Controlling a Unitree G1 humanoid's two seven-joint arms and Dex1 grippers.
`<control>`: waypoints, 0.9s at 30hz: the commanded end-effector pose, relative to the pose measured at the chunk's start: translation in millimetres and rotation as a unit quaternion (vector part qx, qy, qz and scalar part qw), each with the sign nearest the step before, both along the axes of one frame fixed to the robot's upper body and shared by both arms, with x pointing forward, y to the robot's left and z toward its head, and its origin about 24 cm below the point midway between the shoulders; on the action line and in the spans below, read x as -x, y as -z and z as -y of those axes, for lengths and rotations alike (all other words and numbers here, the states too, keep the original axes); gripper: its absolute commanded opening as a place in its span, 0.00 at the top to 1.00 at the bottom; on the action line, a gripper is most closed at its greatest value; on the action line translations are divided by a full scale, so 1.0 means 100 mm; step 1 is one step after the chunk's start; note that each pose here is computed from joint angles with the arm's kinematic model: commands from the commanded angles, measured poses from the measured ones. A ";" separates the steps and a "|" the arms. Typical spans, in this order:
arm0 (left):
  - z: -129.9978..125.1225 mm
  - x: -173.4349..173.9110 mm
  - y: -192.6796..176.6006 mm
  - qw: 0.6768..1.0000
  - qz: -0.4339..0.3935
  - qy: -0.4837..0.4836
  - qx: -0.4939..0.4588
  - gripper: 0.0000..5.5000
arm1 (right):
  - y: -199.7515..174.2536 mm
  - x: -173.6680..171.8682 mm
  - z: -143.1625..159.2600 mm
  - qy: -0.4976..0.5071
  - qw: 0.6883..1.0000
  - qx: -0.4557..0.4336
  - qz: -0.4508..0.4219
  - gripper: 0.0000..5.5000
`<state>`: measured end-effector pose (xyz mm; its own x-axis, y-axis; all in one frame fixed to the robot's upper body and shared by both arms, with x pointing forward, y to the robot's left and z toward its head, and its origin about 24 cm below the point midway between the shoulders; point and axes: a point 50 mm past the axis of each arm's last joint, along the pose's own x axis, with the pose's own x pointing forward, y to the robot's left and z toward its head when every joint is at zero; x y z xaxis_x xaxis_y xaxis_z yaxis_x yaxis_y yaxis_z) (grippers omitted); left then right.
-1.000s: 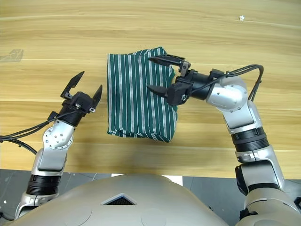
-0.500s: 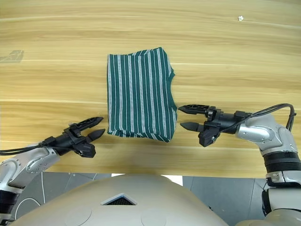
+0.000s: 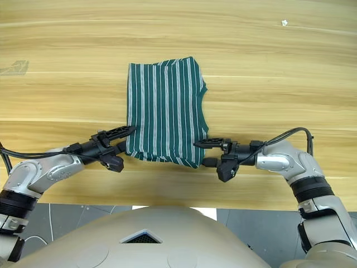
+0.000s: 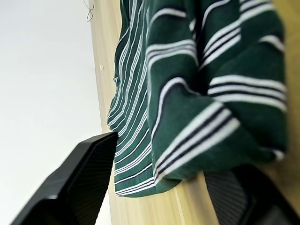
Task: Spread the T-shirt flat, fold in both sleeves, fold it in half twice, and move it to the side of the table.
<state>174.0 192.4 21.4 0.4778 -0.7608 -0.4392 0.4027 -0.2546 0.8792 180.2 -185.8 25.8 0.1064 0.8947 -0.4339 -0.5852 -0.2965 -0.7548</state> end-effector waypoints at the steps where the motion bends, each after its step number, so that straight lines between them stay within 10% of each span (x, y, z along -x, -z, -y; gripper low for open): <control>1: -0.18 0.44 0.29 0.987 -0.122 0.031 -0.099 0.44 | 0.12 0.05 -0.01 -0.006 0.999 0.034 -0.033 0.35; 20: -0.09 0.39 0.33 0.985 -0.134 0.046 -0.096 0.93 | 0.19 0.04 -0.17 -0.012 0.998 0.022 -0.056 0.96; 27: -0.05 0.42 0.23 0.985 -0.162 0.018 -0.049 0.98 | 0.20 0.05 -0.19 0.002 0.995 0.014 -0.094 0.99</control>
